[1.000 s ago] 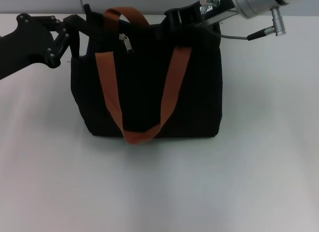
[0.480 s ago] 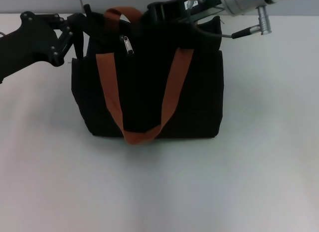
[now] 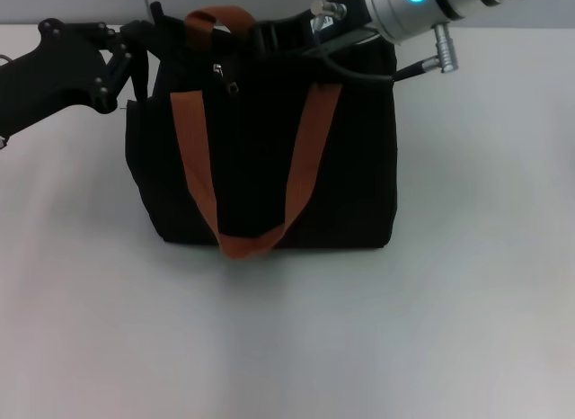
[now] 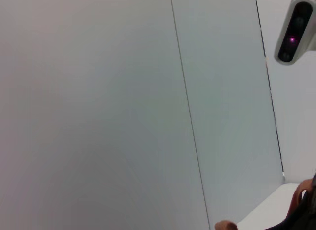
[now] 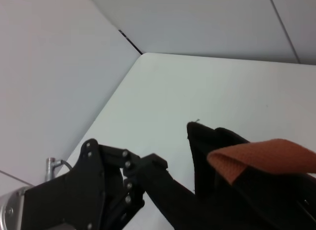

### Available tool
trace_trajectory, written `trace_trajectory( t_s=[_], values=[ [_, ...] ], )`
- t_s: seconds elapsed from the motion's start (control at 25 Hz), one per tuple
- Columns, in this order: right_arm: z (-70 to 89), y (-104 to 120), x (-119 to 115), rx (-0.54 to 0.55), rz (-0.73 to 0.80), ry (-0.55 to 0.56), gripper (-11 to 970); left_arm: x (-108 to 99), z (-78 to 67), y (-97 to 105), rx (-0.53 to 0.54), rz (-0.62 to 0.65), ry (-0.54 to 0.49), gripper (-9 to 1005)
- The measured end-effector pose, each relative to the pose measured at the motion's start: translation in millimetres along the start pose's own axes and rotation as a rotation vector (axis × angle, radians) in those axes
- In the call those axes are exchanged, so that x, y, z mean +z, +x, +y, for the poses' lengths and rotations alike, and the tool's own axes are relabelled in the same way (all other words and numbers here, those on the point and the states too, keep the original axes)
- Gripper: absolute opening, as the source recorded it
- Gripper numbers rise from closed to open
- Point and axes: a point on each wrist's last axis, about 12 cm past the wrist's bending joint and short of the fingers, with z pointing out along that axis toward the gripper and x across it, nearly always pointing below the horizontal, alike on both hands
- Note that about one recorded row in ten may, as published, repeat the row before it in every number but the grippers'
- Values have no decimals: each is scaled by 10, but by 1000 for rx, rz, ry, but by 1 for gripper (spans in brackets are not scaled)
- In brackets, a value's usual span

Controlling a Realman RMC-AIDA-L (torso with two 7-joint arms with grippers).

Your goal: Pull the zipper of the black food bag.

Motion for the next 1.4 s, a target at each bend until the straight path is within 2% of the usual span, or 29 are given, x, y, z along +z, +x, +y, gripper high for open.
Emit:
trace_trajectory(
  t_s=[0.4, 0.72, 1.12, 1.4],
  values=[
    [82, -27, 105, 5, 16, -32, 194, 13, -21, -8, -5, -7, 9, 28],
    [24, 9, 38, 13, 20, -31, 195, 5, -13, -13, -9, -9, 6, 28],
    [68, -14, -59, -36, 22, -10, 199, -3, 2, -20, -39, -10, 3, 27],
    [40, -11, -33, -26, 10, -1, 257, 6, 9, -48, -55, -23, 10, 28]
  ],
)
